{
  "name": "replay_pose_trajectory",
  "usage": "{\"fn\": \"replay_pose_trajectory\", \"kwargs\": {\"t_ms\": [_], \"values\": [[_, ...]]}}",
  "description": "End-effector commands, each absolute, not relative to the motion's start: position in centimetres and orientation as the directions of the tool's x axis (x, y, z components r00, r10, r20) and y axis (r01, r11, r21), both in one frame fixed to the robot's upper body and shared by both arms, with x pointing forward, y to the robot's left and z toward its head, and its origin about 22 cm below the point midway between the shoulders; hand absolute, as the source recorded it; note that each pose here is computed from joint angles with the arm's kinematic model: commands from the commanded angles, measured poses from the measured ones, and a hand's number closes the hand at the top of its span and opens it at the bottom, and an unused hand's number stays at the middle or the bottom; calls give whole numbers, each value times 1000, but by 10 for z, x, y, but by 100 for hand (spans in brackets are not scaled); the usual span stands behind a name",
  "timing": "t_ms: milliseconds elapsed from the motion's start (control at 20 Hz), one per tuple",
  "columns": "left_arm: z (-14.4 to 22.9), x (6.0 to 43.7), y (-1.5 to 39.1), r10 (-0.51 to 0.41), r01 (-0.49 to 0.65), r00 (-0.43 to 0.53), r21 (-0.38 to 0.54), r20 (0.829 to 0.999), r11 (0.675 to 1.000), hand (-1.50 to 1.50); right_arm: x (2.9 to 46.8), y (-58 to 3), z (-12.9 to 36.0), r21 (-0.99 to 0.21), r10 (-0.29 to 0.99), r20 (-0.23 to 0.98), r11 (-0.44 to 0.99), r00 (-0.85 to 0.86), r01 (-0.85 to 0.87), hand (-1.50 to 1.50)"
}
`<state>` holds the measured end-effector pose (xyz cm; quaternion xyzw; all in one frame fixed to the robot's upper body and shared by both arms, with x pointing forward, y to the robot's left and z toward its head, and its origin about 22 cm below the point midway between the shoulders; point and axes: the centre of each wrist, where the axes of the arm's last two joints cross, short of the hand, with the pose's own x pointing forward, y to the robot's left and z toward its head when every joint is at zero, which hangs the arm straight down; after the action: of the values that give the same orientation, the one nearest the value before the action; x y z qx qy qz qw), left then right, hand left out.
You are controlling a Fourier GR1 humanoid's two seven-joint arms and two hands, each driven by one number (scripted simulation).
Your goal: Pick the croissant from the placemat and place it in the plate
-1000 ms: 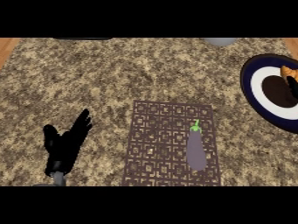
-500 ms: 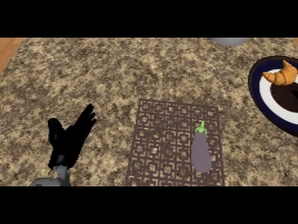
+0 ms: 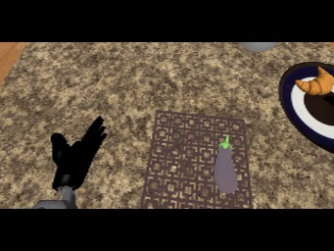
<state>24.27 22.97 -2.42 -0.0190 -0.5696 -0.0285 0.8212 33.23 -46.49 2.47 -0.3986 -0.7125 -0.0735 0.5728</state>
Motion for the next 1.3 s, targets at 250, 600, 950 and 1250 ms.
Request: {"fn": "replay_pose_trajectory", "kwargs": {"t_ms": [250,600,950,1250], "values": [[-20,236,235,-28,49,363,11,932,999,0,298,-502,19,-65,288,936,707,-203,704,-150],[-28,247,239,-7,23,361,-2,932,1000,0,251,-527,-1,8,163,948,848,-275,530,-150],[-28,243,242,-24,20,351,18,936,1000,0,200,-545,-22,-77,194,951,902,-240,425,-150],[-33,234,249,4,5,355,-6,935,1000,0,170,-542,-45,-193,294,938,880,-181,434,-150]]}}
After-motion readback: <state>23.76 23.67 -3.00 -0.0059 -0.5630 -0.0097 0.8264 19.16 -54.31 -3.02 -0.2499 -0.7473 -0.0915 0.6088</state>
